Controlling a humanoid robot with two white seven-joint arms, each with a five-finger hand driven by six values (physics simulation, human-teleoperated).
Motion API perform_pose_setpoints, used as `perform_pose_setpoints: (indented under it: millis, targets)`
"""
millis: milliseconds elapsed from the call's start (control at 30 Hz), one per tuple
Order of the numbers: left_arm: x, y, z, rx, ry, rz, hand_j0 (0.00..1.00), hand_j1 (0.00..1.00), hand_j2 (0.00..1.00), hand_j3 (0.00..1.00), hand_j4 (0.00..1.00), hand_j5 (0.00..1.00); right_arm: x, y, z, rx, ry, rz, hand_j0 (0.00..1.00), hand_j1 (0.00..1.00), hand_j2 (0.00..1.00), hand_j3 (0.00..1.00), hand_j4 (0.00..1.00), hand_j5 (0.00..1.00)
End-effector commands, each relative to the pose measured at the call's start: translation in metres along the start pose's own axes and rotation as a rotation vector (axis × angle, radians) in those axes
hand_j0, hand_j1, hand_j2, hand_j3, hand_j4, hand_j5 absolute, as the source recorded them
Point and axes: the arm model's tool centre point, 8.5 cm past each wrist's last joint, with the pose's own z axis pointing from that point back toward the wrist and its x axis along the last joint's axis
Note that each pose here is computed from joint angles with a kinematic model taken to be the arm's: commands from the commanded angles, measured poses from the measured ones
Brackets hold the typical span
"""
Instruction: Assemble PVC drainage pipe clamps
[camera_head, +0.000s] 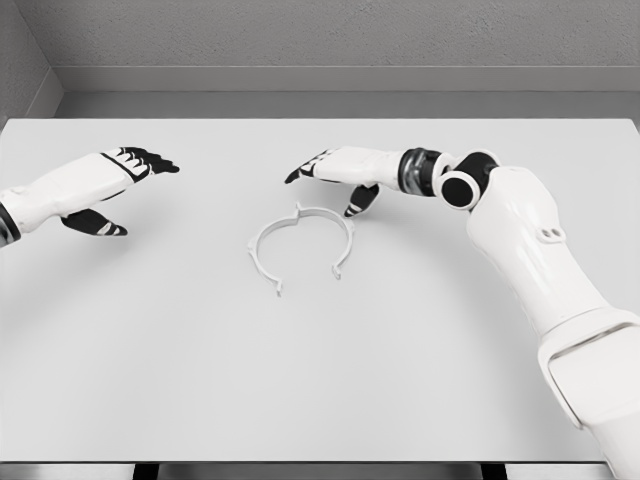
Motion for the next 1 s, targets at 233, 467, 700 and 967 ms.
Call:
perform_pose_setpoints:
  millis: [233,467,700,967]
  targets:
    - [0.000,0.000,0.001,0.003,0.001,0.005,1.00,1.00,1.00,1.00,1.00,1.00,0.004,0.001,-0.003,-0.003,-0.011,-0.004,0.93,0.93,0.93,0.93,0.93,0.93]
    - [0.001,0.001,0.000,0.006,-0.003,0.006,1.00,1.00,1.00,1.00,1.00,1.00,0.011,-0.002,-0.001,-0.017,-0.028,0.017,0.93,0.93,0.93,0.93,0.93,0.93]
    - [0.001,0.002,0.000,0.009,-0.006,0.004,1.00,1.00,1.00,1.00,1.00,1.00,0.010,-0.003,0.000,-0.022,-0.028,0.015,0.93,0.93,0.93,0.93,0.93,0.93]
    - [0.001,0.004,0.001,0.014,-0.006,0.012,1.00,1.00,1.00,1.00,1.00,1.00,0.009,-0.008,0.000,-0.024,-0.020,0.020,0.93,0.93,0.93,0.93,0.93,0.93]
